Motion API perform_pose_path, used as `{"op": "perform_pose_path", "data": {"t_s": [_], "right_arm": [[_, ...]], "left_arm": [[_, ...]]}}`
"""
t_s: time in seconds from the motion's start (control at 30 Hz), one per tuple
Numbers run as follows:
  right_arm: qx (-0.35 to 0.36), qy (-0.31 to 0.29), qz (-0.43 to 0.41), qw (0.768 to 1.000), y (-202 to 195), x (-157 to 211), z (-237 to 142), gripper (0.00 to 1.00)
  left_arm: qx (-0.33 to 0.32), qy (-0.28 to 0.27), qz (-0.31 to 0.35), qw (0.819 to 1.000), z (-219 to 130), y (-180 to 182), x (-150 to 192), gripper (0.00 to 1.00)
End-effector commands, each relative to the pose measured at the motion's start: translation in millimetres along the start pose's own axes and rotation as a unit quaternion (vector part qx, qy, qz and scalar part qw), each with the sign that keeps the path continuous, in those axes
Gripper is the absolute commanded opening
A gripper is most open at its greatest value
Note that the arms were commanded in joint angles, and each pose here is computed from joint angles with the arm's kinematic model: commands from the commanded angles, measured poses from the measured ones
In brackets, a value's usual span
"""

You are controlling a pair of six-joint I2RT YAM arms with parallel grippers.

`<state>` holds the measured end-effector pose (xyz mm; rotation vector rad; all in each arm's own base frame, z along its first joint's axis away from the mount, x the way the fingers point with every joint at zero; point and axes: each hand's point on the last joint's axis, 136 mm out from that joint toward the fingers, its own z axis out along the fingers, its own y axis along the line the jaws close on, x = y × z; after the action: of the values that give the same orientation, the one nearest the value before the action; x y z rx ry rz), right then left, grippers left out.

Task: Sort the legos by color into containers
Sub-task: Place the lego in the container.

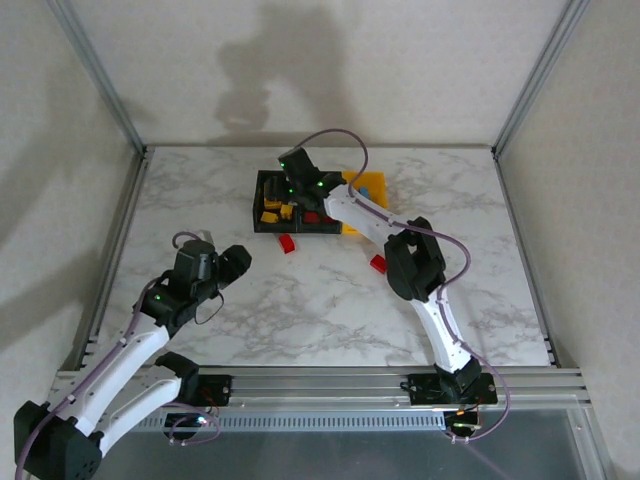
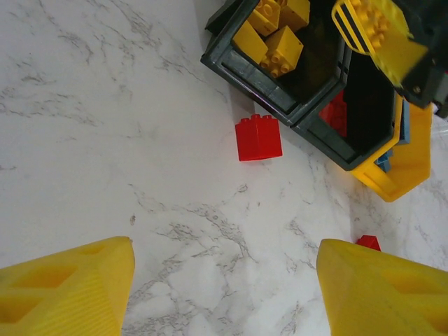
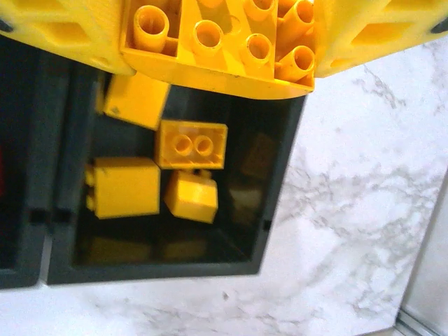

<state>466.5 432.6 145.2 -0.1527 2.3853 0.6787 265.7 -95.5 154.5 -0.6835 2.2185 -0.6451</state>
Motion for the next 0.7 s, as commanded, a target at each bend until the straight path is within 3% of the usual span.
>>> {"op": "perform_pose_path", "data": {"t_s": [0.0,0.37,0.67], "right_arm": [[-0.009,0.015,-0.007,1.0,8,0,12,0.59],[-0.017,0.009,0.011,1.0,8,-6,39,0.65],[-0.018,-0.002,0.012,1.0,10,-12,35,0.72]], "left_arm": [[0.001,0.007,-0.005,1.0,-5,0,1,0.69],[0.002,0.005,-0.002,1.0,-8,1,0,0.69],[0.006,0.006,-0.001,1.0,-9,-2,-1,0.69]]}}
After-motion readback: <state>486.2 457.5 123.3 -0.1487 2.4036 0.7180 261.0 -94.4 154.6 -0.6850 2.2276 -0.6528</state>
